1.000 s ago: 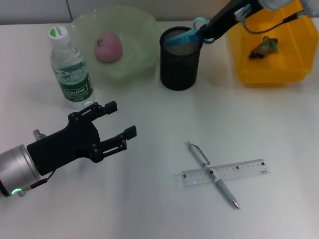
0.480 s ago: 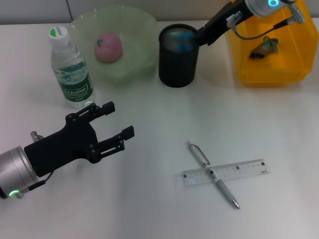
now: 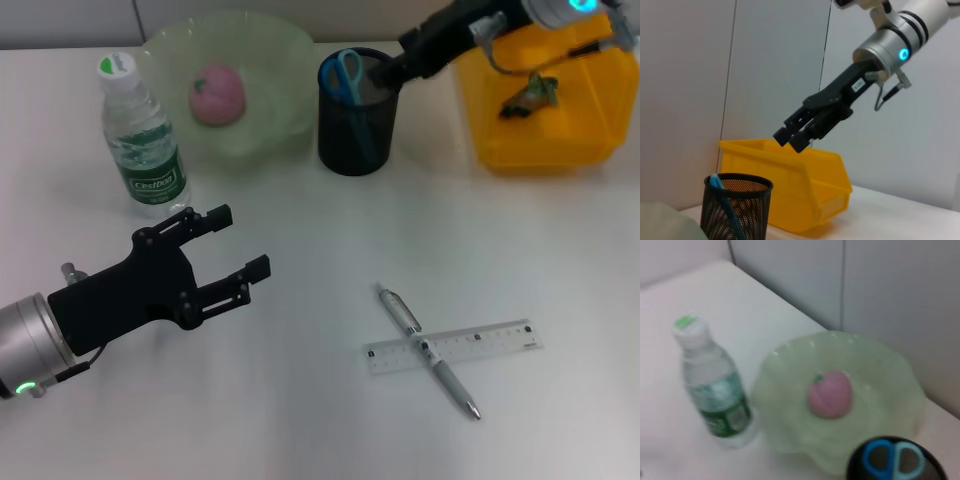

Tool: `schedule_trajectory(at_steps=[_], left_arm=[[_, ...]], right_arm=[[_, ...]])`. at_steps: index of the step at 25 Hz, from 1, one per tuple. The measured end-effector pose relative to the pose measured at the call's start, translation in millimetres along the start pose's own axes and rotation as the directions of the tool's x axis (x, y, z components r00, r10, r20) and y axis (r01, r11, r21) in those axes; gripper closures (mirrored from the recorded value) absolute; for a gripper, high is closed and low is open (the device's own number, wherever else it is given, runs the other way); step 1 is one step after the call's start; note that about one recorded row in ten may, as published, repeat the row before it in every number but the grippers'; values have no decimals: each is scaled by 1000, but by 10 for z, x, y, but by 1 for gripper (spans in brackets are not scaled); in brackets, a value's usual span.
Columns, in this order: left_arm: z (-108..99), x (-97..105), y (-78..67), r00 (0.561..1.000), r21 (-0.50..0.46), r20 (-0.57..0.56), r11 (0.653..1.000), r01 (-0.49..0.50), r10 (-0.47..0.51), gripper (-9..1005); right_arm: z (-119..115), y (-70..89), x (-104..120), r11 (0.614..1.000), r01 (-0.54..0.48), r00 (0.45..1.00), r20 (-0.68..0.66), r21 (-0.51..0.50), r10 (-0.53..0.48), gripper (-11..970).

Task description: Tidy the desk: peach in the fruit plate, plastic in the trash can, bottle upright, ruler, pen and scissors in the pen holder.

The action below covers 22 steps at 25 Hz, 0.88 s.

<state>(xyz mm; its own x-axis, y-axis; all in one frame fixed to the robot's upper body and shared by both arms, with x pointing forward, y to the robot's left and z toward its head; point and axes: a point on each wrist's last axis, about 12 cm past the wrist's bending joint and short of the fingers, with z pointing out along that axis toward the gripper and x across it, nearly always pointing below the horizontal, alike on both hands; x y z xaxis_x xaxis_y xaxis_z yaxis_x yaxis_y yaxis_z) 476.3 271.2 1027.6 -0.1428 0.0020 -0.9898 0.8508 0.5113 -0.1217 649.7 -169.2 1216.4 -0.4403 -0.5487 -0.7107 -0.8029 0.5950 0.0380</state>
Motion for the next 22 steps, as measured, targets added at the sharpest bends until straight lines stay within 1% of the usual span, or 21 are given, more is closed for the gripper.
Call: schedule_trajectory(at_steps=[3, 4, 5, 7, 8, 9, 10, 13, 14, 15, 18, 19, 20, 22], left_arm=[[-9, -7, -3, 1000, 8, 1, 1000, -2, 2, 211], [-22, -9, -2, 1000, 15, -4, 1000, -5, 6, 211], [-22, -9, -2, 1000, 15, -4, 1000, -5, 6, 211], [-46, -13, -7, 1000, 34, -16, 999, -17, 18, 211], [-55, -15, -11, 999, 46, -24, 999, -24, 25, 211], [-59, -15, -18, 999, 61, -32, 998, -28, 30, 211], [-64, -16, -21, 998, 77, -44, 997, -30, 34, 211], [-83, -21, -12, 995, 118, -90, 993, -22, 33, 211], [-83, -21, -12, 995, 118, -90, 993, -22, 33, 211], [-83, -21, -12, 995, 118, -90, 993, -22, 33, 211], [-95, -15, -14, 992, 146, -122, 989, -20, 38, 211], [-101, 9, -34, 983, 200, -174, 979, -28, 63, 211], [-103, 12, -36, 980, 210, -185, 977, -30, 70, 211], [-102, 10, -35, 979, 216, -188, 976, -32, 74, 211]], right_arm=[[-125, 17, 188, 998, -10, 996, 85, -69, 16, 379], [-237, 19, 333, 992, -14, 989, 144, -125, 32, 360], [-237, 19, 333, 992, -14, 989, 144, -125, 32, 342], [-339, 22, 468, 984, -8, 982, 184, -179, 42, 305], [-385, 34, 540, 977, -2, 979, 199, -213, 45, 305], [-460, 46, 673, 964, 12, 976, 212, -265, 46, 306], [-460, 46, 673, 964, 12, 976, 212, -265, 46, 306], [-531, 77, 874, 941, 50, 977, 214, -336, 25, 307], [-536, 117, 973, 920, 83, 978, 209, -382, -2, 308], [-536, 117, 973, 920, 83, 978, 209, -382, -2, 308], [-510, 178, 1063, 892, 132, 981, 185, -433, -56, 309], [-467, 214, 1084, 879, 154, 984, 150, -452, -96, 310], [-467, 214, 1084, 879, 154, 984, 150, -452, -96, 310], [-358, 296, 1068, 857, 186, 982, 89, -480, -164, 311]])
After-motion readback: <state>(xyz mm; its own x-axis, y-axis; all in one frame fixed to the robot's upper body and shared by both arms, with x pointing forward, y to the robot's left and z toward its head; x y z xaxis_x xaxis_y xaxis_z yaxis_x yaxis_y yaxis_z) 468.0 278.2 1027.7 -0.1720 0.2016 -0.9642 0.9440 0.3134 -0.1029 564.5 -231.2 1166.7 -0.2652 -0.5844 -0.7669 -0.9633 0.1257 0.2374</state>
